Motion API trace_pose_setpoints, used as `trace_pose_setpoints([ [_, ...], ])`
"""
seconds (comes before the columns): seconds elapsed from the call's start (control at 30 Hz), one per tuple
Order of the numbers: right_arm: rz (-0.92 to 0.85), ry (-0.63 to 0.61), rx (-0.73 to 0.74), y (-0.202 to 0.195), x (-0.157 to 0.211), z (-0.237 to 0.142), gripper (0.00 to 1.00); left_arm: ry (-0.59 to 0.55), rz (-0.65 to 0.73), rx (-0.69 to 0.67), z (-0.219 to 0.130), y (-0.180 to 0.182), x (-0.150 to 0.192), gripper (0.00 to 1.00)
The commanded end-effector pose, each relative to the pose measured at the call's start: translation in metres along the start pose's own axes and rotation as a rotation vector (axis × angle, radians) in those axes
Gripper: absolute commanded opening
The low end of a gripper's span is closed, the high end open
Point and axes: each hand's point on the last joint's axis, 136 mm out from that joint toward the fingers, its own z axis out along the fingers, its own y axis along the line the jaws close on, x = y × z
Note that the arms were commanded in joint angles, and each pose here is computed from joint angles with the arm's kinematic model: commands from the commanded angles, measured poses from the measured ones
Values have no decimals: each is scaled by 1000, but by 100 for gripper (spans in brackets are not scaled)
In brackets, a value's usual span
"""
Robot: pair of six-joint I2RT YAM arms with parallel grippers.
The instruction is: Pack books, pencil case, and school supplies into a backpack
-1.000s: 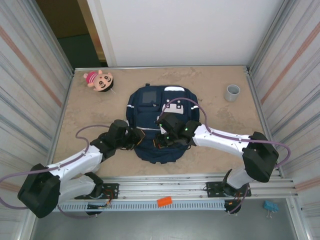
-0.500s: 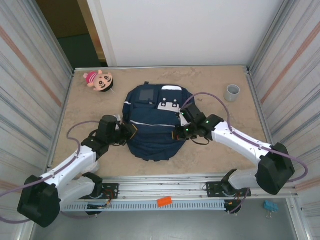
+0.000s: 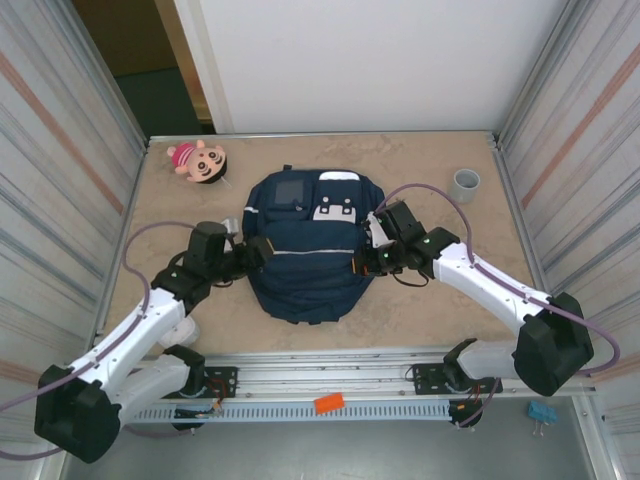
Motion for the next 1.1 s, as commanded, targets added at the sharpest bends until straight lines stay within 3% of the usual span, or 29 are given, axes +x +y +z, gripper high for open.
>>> trace_pose_setpoints([
  [0.0,-16,-11,-63,10,-1,-4,0,-29,415,27,-12,-25,-4,66],
  [0.17,-10,-10,-80,12,1,-4,0,56,946,174,-1,-73,34,69],
  [0.27,-8,-15,-84,13,2,-6,0,111,1158,222,15,-91,54,70],
  [0.6,0,-3,-95,12,7,-6,0,231,1391,303,79,-116,79,66],
  [0.8,12,-7,-91,7,8,-7,0,263,1455,245,101,-105,87,43],
  [0.97,66,-41,-16,-17,1,-11,0,262,1473,239,92,-101,88,7],
  [1.07,103,-69,66,-40,-6,-14,0,245,1490,285,78,-102,91,1],
])
